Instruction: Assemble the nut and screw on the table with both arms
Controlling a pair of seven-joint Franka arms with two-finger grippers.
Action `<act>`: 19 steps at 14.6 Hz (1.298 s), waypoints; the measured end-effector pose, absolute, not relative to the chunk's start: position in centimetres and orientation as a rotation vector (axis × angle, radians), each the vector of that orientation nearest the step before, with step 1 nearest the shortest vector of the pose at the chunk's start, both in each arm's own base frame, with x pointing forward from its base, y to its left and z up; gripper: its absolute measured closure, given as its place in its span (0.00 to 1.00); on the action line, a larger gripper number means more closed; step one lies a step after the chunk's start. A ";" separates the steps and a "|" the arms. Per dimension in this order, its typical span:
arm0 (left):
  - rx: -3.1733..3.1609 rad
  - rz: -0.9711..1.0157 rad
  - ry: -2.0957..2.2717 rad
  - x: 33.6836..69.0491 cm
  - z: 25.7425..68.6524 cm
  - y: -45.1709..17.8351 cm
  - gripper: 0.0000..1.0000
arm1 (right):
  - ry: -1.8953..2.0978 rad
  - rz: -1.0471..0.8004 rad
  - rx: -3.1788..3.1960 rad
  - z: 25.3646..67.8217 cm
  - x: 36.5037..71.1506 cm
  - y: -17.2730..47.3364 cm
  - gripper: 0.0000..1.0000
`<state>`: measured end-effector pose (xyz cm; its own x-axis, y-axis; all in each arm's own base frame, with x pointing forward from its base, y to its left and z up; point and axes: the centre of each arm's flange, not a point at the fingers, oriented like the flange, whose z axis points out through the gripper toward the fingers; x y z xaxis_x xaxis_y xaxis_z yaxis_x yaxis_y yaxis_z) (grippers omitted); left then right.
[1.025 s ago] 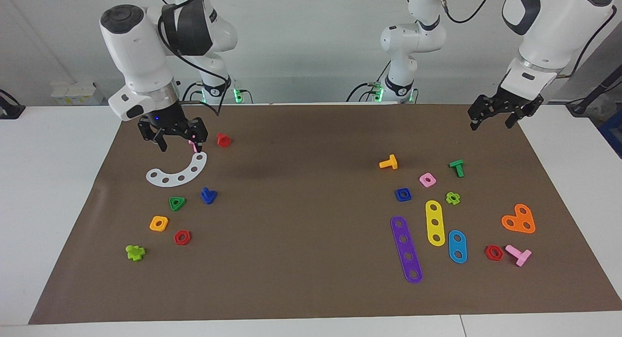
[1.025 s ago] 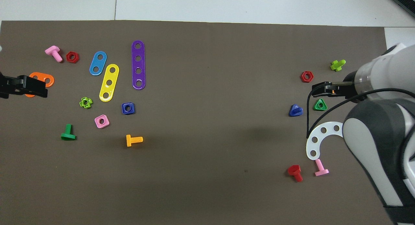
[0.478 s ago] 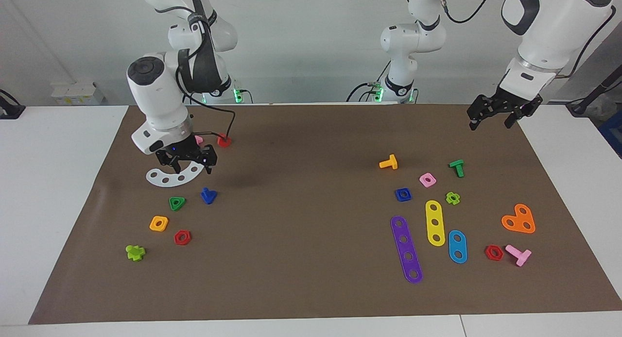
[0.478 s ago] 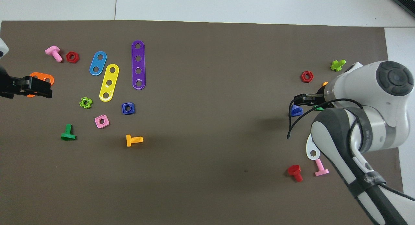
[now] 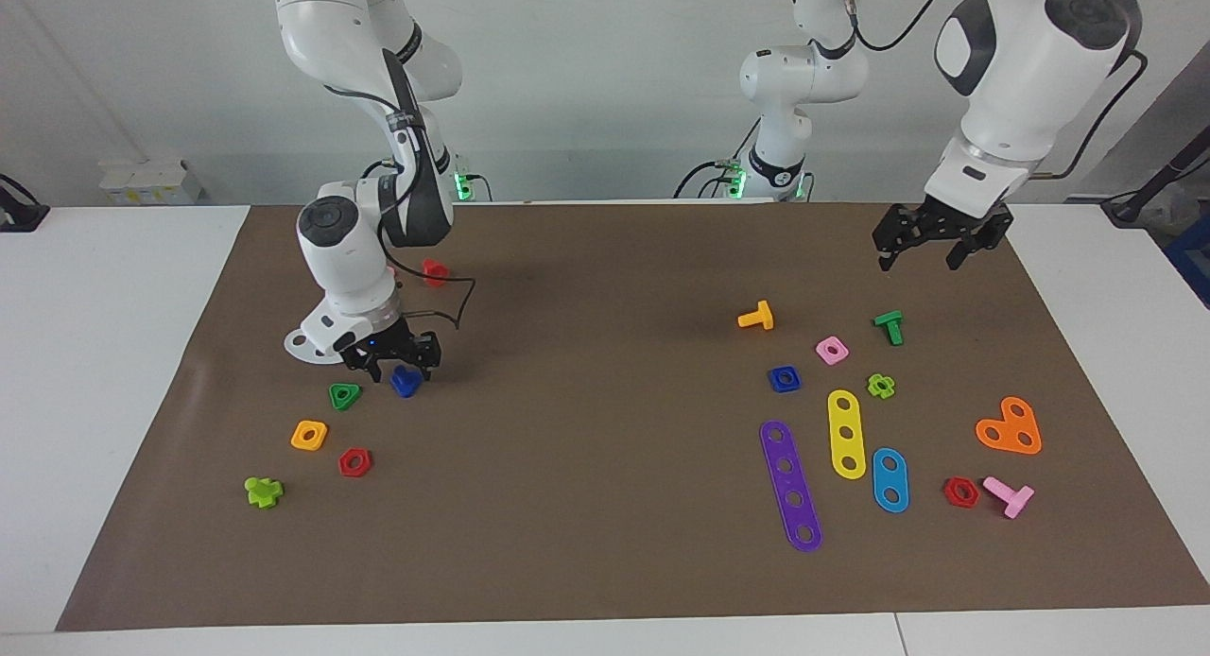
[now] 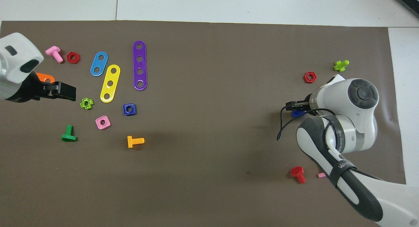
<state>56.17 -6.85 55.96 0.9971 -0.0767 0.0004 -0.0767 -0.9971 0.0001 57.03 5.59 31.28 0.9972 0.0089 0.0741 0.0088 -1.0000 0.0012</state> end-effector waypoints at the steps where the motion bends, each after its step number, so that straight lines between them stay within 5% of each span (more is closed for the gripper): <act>1: 3.122 0.003 -0.116 56.5 54.6 -8.2 0.00 | 0.015 0.119 3.139 31.0 57.0 5.6 0.19; 5: 3.092 0.077 -0.038 58.7 45.6 -12.8 0.03 | 0.017 0.111 3.139 30.9 56.9 5.6 0.33; 7: 3.086 0.091 -0.029 58.9 41.1 -13.4 0.04 | 0.017 0.078 3.137 30.7 56.7 5.6 0.50; 9: 3.085 0.080 -0.011 59.0 37.6 -13.8 0.07 | 0.019 0.064 3.137 30.6 56.6 5.5 0.56; 11: 3.086 0.063 0.016 59.0 34.8 -14.4 0.07 | 0.031 0.065 3.136 30.6 56.6 5.6 0.76; 12: 3.088 0.046 0.020 58.9 33.6 -15.0 0.15 | 0.035 0.067 3.136 30.7 56.6 5.6 0.81; 19: 3.096 0.014 0.023 58.6 30.8 -15.9 0.23 | -0.036 0.149 3.152 33.0 57.2 10.8 0.81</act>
